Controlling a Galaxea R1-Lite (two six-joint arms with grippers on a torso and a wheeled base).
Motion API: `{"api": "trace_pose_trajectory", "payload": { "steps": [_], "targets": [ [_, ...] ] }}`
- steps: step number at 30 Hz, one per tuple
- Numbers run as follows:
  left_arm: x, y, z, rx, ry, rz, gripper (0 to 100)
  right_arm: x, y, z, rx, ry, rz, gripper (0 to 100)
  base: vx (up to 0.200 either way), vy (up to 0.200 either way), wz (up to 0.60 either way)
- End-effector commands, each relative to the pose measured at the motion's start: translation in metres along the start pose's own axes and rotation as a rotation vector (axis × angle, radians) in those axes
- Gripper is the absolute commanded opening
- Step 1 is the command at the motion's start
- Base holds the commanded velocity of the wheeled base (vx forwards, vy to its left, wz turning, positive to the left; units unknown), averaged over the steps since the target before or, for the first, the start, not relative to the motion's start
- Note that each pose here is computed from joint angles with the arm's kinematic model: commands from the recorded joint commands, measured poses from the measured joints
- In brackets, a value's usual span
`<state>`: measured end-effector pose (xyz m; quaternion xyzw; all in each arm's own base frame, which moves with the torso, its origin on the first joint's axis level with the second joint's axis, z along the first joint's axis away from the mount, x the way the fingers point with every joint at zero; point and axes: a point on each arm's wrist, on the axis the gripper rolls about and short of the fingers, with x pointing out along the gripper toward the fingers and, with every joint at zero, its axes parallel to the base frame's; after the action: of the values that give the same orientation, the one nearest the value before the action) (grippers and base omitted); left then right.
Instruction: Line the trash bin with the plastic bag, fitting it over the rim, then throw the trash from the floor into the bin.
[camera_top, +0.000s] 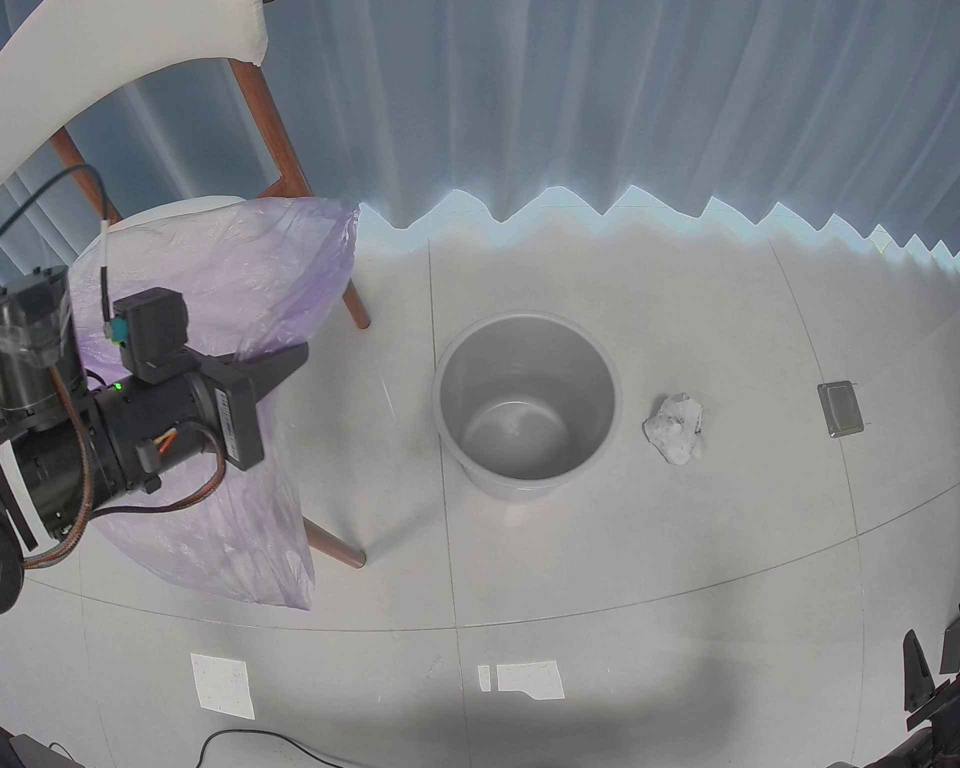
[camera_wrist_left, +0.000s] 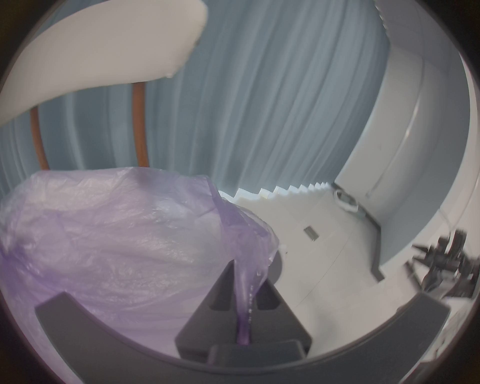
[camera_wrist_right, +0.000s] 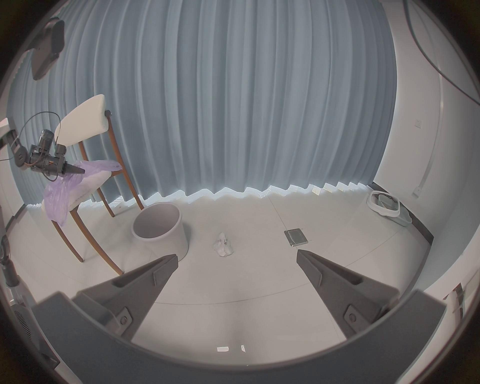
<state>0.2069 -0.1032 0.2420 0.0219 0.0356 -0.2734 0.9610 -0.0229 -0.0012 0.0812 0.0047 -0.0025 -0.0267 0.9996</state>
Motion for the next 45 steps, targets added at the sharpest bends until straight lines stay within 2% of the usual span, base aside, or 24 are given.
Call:
{"api": "trace_pose_trajectory", "payload": {
  "steps": [1, 7, 11, 20, 26, 35, 40, 45],
  "targets": [
    [-0.027, 0.014, 0.003, -0.153, -0.101, -0.013, 0, 0.000, 0.000, -0.005, 0.001, 0.000, 0.000, 100, 0.000, 0.000, 0.00],
    [-0.037, 0.013, 0.012, -0.329, -0.226, -0.029, 0, 0.000, 0.000, -0.005, 0.012, 0.000, -0.002, 100, 0.000, 0.000, 0.00],
    [-0.041, 0.013, 0.014, -0.426, -0.237, -0.039, 0, 0.000, 0.000, -0.005, 0.015, 0.000, -0.005, 100, 0.000, 0.000, 0.00],
    [-0.034, 0.004, 0.013, -0.423, -0.216, -0.101, 0, 0.000, 0.000, -0.005, 0.026, 0.000, -0.008, 100, 0.000, 0.000, 0.00],
    [-0.029, -0.001, 0.018, -0.407, -0.187, -0.250, 0, 0.000, 0.000, -0.005, 0.023, 0.001, -0.008, 100, 0.000, -0.100, 0.00],
    [-0.024, 0.003, 0.012, -0.408, -0.174, -0.227, 0, 0.000, 0.000, -0.005, 0.021, 0.000, -0.006, 100, 0.000, -0.200, 0.00],
    [-0.025, 0.009, 0.012, -0.404, -0.167, -0.206, 0, 0.000, 0.000, -0.005, 0.020, 0.000, -0.006, 100, 0.000, 0.000, 0.00],
    [-0.016, 0.009, 0.013, -0.388, -0.163, -0.213, 0, 0.000, 0.000, -0.005, 0.021, 0.000, -0.008, 100, 0.200, 0.000, 0.00]
  ]
}}
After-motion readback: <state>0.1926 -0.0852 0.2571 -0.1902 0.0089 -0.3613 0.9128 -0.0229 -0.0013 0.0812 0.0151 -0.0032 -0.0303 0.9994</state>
